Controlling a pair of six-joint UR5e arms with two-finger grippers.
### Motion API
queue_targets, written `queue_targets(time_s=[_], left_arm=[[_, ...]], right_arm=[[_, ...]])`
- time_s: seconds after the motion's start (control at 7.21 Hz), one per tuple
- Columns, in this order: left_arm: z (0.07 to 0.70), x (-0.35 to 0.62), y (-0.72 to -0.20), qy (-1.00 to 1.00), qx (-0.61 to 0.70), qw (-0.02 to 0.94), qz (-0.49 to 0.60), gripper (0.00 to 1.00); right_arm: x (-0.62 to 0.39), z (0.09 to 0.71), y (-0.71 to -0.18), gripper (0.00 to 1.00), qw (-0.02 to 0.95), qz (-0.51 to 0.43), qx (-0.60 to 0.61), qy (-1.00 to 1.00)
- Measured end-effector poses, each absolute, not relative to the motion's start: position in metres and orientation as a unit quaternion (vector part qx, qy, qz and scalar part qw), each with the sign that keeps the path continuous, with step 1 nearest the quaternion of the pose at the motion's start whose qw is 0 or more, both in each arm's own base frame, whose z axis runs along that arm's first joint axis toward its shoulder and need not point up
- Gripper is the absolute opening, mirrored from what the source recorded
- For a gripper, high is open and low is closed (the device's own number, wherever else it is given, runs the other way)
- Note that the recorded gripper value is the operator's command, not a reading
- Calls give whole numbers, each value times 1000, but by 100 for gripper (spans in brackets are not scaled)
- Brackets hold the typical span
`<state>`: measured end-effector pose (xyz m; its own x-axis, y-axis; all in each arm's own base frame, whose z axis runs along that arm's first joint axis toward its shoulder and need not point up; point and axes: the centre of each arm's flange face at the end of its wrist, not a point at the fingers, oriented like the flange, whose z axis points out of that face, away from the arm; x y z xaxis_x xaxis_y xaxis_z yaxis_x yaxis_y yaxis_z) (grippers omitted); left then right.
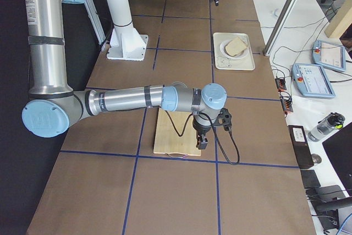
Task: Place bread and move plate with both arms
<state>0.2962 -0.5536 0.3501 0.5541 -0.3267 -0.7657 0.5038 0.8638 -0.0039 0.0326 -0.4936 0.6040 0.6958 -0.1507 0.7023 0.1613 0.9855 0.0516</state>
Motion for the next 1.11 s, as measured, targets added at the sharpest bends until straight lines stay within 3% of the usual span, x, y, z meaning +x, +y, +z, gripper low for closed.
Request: queue_targets(time_s=[1.11], left_arm=[[488, 17, -565, 307, 53, 950, 36, 100]], right_arm=[[63, 627, -469, 100, 919, -41, 19, -392]])
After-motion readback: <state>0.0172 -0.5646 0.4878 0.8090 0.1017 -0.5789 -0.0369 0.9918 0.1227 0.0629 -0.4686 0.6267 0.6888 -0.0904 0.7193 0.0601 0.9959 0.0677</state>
